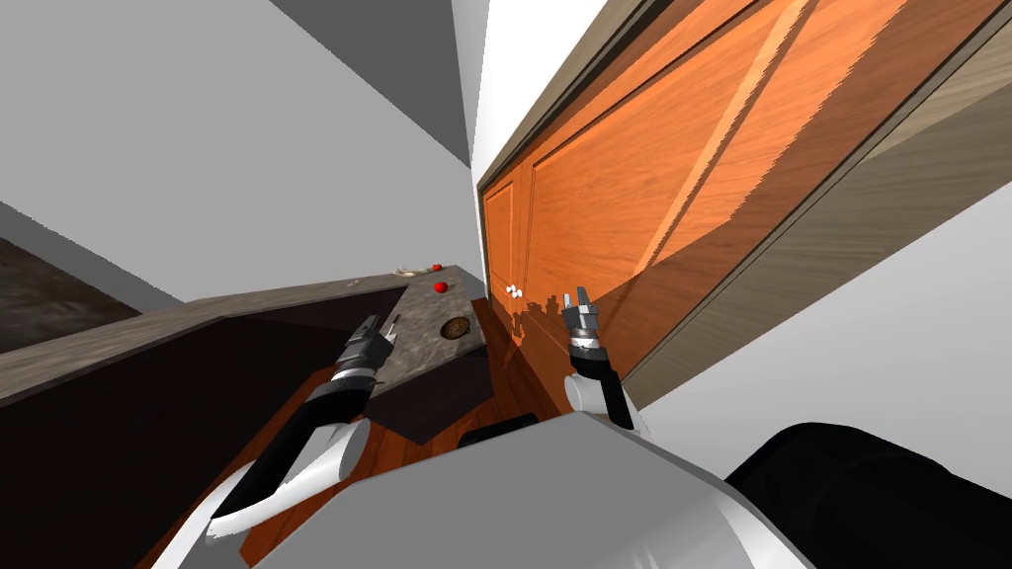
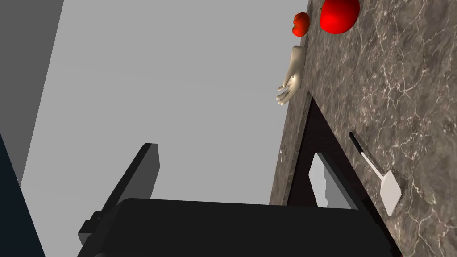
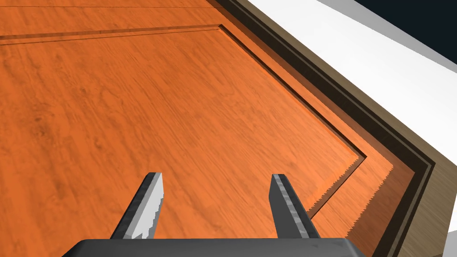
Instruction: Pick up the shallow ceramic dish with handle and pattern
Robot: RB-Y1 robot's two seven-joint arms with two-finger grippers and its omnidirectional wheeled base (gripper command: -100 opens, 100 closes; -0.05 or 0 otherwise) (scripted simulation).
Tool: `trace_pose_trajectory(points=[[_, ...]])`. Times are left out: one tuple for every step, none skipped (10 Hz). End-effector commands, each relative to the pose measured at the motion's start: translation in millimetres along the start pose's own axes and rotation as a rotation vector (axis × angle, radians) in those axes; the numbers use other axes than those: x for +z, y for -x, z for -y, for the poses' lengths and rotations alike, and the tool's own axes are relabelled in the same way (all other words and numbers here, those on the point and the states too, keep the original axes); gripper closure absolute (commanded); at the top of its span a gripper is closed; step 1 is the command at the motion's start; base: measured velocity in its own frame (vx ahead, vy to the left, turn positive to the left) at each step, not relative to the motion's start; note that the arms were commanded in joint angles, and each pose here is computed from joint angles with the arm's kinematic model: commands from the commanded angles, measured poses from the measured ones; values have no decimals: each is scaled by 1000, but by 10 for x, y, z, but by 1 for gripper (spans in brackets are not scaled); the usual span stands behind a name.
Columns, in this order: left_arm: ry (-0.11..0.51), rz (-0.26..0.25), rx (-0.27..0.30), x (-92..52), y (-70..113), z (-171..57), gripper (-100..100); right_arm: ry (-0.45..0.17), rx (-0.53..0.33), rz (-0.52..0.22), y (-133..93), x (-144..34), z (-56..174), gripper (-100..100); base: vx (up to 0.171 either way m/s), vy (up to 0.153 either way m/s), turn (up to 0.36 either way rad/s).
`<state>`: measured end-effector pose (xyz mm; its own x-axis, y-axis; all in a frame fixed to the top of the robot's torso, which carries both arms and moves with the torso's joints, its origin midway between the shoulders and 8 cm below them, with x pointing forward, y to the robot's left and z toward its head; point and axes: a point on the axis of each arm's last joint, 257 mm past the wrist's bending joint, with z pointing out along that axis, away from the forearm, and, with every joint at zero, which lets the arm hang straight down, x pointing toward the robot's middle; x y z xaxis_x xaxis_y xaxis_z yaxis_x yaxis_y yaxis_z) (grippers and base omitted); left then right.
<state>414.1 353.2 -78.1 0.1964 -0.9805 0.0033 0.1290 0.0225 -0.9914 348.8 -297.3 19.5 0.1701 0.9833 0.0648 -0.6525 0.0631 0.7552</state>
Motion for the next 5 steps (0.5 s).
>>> trace_pose_trajectory(points=[[26, 10, -3, 2, 27, -52, -100, 0, 0, 0, 0, 0, 0, 0, -10, 14, -17], [52, 24, -10, 16, 72, -101, -100, 0, 0, 0, 0, 0, 0, 0, -9, 12, -36], [61, 26, -10, 14, 76, -123, -100, 0, 0, 0, 0, 0, 0, 0, -7, 11, -18], [90, 38, -20, 26, 112, -183, -100, 0, 0, 0, 0, 0, 0, 0, -5, 12, -41], [97, 40, -20, 25, 116, -200, -100, 0, 0, 0, 0, 0, 0, 0, -1, 9, -21]])
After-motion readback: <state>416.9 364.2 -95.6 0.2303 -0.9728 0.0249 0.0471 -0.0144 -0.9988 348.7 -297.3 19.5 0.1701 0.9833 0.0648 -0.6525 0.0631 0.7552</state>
